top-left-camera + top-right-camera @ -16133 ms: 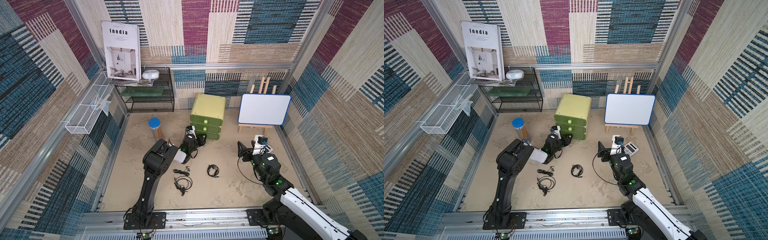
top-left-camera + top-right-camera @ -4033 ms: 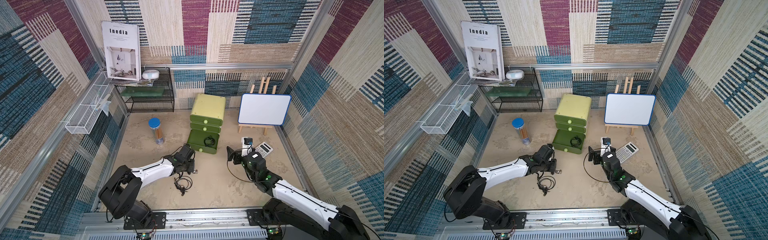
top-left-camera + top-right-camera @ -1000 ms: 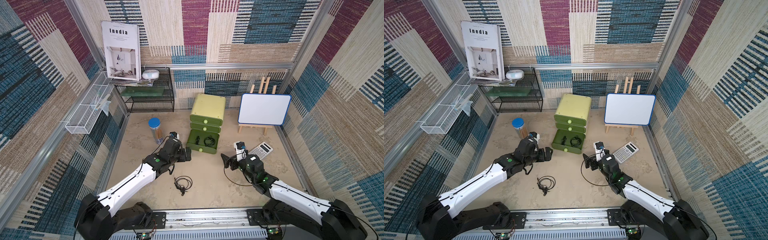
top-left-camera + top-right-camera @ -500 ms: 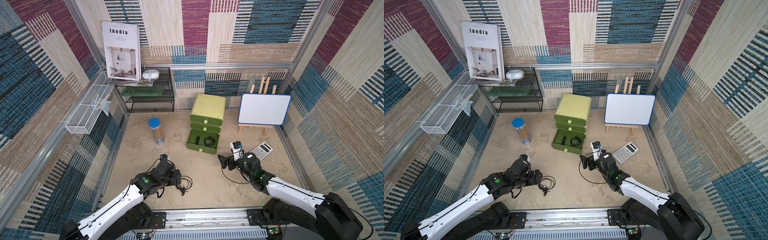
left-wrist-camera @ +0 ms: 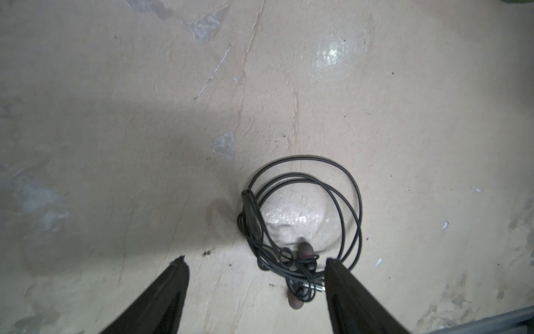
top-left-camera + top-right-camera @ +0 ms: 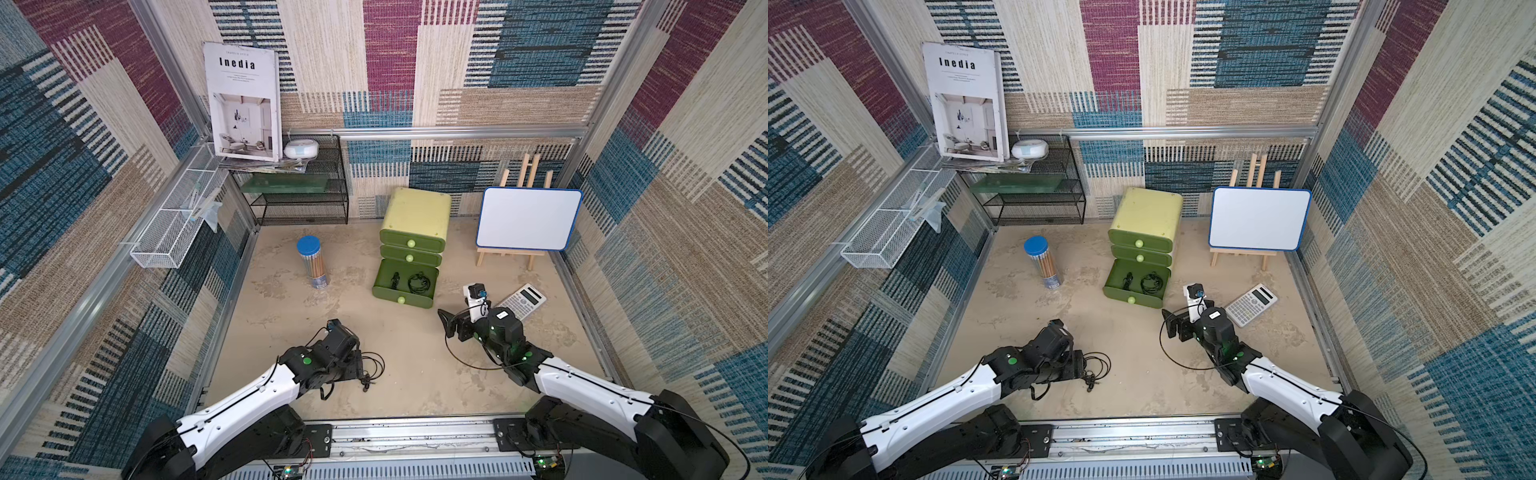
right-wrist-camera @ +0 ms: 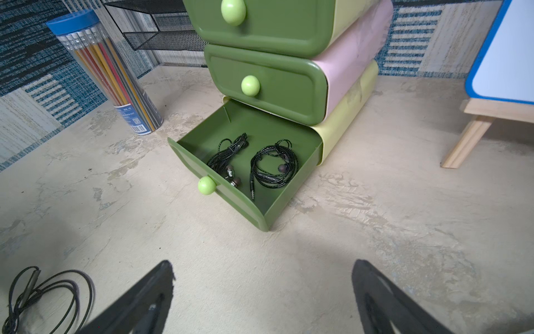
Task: Place the wired earphones into the drawer by color
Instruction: Pick up the wired earphones from the center of the board, then place the wired earphones in the drawer.
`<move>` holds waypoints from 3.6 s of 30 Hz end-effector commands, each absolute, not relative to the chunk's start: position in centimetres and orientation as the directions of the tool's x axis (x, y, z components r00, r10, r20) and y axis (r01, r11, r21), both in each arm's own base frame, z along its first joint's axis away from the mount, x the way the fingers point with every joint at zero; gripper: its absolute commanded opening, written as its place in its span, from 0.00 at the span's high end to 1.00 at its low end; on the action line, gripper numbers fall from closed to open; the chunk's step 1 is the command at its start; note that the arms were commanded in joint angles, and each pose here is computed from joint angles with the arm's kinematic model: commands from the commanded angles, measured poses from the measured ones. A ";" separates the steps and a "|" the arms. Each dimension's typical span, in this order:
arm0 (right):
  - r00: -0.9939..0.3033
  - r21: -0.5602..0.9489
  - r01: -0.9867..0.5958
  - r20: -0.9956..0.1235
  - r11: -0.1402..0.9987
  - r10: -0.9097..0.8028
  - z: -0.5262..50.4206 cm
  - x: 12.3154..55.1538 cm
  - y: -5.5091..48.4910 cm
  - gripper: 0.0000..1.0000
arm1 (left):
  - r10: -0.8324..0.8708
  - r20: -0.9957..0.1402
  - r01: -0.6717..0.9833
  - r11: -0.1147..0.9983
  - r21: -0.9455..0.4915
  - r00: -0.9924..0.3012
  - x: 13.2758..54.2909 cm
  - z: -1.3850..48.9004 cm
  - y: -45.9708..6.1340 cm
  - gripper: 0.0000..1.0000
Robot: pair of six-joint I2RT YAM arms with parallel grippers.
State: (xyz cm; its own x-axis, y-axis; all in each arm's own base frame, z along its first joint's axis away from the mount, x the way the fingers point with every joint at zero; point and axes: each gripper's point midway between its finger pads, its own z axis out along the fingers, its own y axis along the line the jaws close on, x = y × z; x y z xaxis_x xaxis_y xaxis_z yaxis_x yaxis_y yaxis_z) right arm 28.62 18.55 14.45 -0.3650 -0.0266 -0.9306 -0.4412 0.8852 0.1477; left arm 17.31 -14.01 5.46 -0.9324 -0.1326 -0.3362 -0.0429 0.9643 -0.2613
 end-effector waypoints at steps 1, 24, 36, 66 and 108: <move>-0.336 0.145 -0.432 -0.942 0.890 -0.009 15.2 28.9 18.4 0.00 | -0.135 -0.342 -0.030 0.955 -0.297 -0.930 18.0 5.5 -15.3 0.25; -0.315 0.143 -0.429 -0.949 0.892 0.001 15.7 28.6 18.0 0.00 | -0.086 -0.316 -0.030 0.984 -0.178 -0.945 18.2 2.4 -15.0 0.48; -0.314 0.143 -0.425 -0.949 0.894 0.003 15.7 28.6 17.9 0.01 | -0.070 -0.318 -0.017 0.986 -0.167 -0.946 18.4 2.0 -15.3 0.73; -0.291 0.135 -0.406 -0.957 0.904 0.012 16.1 28.6 17.3 0.01 | -0.050 -0.493 0.040 0.985 -0.170 -0.869 20.7 8.1 -15.1 1.00; -0.209 0.127 -0.348 -0.976 0.929 0.056 17.7 28.0 15.2 0.02 | -0.025 -0.872 0.270 0.946 -0.178 -0.488 39.9 21.4 -24.8 1.00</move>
